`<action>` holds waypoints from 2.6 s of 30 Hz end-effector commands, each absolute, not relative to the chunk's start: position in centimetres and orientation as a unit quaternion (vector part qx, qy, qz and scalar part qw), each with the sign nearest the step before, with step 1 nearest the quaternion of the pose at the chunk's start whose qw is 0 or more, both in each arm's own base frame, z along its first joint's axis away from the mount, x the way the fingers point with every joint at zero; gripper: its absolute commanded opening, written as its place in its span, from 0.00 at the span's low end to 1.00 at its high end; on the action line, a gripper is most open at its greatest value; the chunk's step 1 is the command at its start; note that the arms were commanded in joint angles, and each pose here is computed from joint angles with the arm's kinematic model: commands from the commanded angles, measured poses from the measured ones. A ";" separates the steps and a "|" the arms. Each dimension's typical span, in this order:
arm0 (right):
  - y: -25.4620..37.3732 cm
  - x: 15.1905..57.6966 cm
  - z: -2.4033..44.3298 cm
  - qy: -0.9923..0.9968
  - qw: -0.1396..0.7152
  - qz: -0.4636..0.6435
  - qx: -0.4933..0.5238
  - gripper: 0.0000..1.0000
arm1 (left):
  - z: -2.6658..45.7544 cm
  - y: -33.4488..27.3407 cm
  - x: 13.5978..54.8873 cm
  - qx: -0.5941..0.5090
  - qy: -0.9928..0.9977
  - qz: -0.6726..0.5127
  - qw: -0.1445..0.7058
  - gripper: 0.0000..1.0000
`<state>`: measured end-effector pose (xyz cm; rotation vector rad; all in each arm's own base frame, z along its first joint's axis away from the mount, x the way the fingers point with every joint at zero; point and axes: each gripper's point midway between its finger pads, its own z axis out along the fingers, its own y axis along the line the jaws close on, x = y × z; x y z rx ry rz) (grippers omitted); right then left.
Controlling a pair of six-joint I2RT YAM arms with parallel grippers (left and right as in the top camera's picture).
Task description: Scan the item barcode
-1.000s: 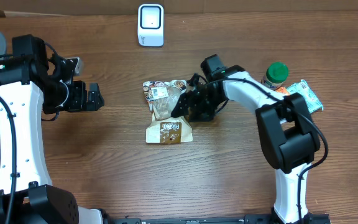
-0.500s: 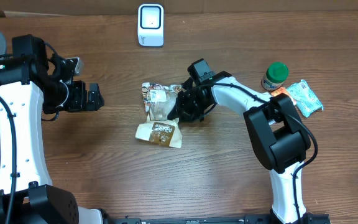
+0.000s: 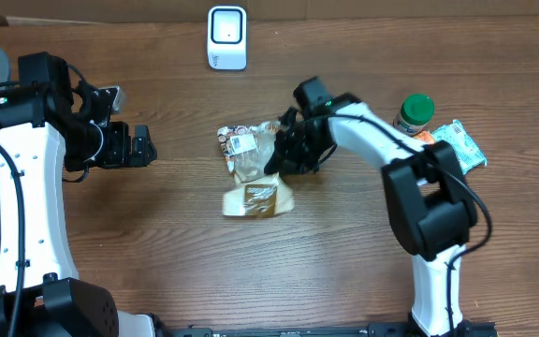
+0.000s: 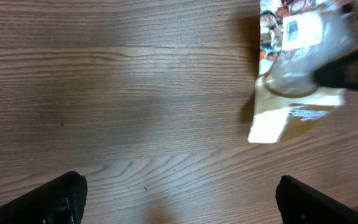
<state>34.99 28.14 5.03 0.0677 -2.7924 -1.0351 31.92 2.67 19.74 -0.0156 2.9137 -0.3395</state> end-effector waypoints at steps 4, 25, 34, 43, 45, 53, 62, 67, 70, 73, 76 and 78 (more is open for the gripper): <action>28.4 36.2 19.8 -0.904 -0.080 -0.388 0.161 0.04 | 19.7 2.6 32.0 0.007 0.987 -0.119 0.106 0.99; 25.9 30.0 28.4 -0.902 -0.074 -0.407 0.121 0.04 | 19.7 2.6 32.0 0.007 0.987 -0.119 0.106 1.00; 24.2 35.6 33.0 -0.921 -0.207 -0.313 0.103 0.04 | 19.7 2.6 32.0 0.007 0.987 -0.119 0.106 1.00; 22.3 48.5 34.7 -0.887 -0.443 -0.021 0.127 0.04 | 19.7 2.6 32.0 0.007 0.987 -0.119 0.106 1.00; 22.0 51.3 34.3 -0.868 -0.478 0.053 0.127 0.04 | 19.7 2.6 32.0 0.007 0.987 -0.119 0.106 1.00; 24.3 60.1 29.1 -0.787 -0.525 0.223 0.235 0.04 | 19.7 2.6 32.0 0.007 0.987 -0.119 0.106 0.99; 25.3 64.5 21.5 -0.760 -0.536 0.295 0.219 0.04 | 19.7 2.6 32.0 0.007 0.987 -0.119 0.106 0.99; 26.5 64.8 18.5 -0.756 -0.533 0.303 0.227 0.04 | 19.7 2.6 32.0 0.007 0.987 -0.119 0.106 0.99; 27.5 64.8 18.1 -0.750 -0.542 0.301 0.231 0.04 | 19.7 2.6 32.0 0.007 0.987 -0.119 0.106 1.00; 28.5 64.6 18.4 -0.737 -0.548 0.309 0.246 0.04 | 19.7 2.6 32.0 0.007 0.987 -0.119 0.106 1.00; 28.7 64.5 18.6 -0.729 -0.550 0.324 0.245 0.04 | 19.7 2.6 32.0 0.007 0.987 -0.119 0.106 0.99; 28.8 64.3 18.4 -0.730 -0.546 0.328 0.246 0.04 | 19.7 2.6 32.0 0.007 0.987 -0.119 0.106 1.00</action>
